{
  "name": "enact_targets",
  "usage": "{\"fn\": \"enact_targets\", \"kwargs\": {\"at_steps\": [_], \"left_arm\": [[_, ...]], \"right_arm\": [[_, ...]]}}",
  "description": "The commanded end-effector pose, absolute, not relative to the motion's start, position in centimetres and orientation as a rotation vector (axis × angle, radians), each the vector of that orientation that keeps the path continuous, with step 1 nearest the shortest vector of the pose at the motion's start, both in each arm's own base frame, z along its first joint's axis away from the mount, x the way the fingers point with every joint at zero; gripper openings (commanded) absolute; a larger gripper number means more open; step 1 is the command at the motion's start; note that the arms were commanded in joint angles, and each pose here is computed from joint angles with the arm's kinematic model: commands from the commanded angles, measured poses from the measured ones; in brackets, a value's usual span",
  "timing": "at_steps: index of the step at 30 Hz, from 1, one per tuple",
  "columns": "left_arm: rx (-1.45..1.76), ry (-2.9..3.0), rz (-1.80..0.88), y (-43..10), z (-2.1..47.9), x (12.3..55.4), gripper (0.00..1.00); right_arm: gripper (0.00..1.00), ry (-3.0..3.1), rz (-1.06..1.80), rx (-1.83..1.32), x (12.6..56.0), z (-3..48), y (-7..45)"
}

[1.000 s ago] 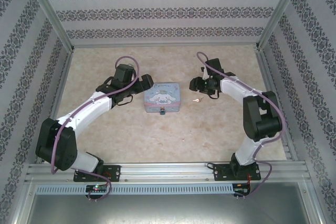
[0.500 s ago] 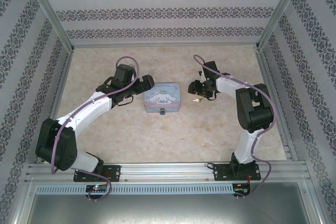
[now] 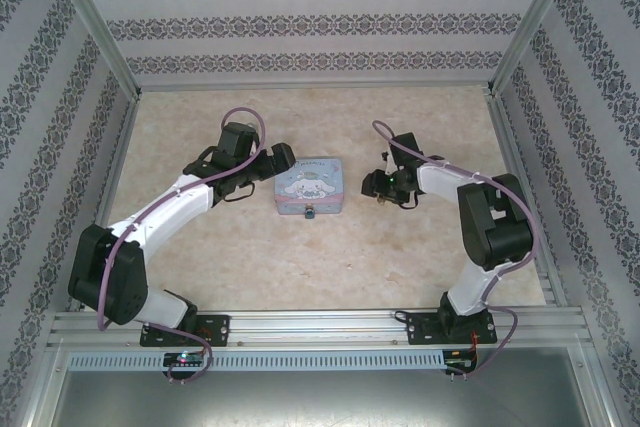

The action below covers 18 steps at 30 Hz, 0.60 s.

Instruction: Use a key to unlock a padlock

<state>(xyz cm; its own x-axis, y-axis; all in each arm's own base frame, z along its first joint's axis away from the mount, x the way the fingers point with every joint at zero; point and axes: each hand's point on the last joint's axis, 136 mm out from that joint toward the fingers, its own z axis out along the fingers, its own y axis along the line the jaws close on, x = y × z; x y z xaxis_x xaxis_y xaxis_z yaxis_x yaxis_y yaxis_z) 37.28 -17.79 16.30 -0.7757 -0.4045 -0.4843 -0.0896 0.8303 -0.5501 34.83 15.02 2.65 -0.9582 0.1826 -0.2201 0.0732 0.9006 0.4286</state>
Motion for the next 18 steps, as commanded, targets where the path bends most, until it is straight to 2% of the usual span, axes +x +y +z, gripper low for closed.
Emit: {"fn": "enact_targets", "kwargs": {"at_steps": [1,14,18], "left_arm": [[-0.371,2.4,-0.703,-18.1,15.8,37.4,1.0],[-0.377,2.407,-0.704,-18.1,15.7,37.3,1.0],[-0.379,2.407,-0.706,-18.2,15.6,37.4,0.99]], "right_arm": [[0.55,2.815,0.643,0.175,33.5,3.1,16.1],[0.55,2.86,0.461,0.068,32.4,2.4,15.7],[0.51,2.873,0.435,0.028,31.8,2.1,15.7]]}}
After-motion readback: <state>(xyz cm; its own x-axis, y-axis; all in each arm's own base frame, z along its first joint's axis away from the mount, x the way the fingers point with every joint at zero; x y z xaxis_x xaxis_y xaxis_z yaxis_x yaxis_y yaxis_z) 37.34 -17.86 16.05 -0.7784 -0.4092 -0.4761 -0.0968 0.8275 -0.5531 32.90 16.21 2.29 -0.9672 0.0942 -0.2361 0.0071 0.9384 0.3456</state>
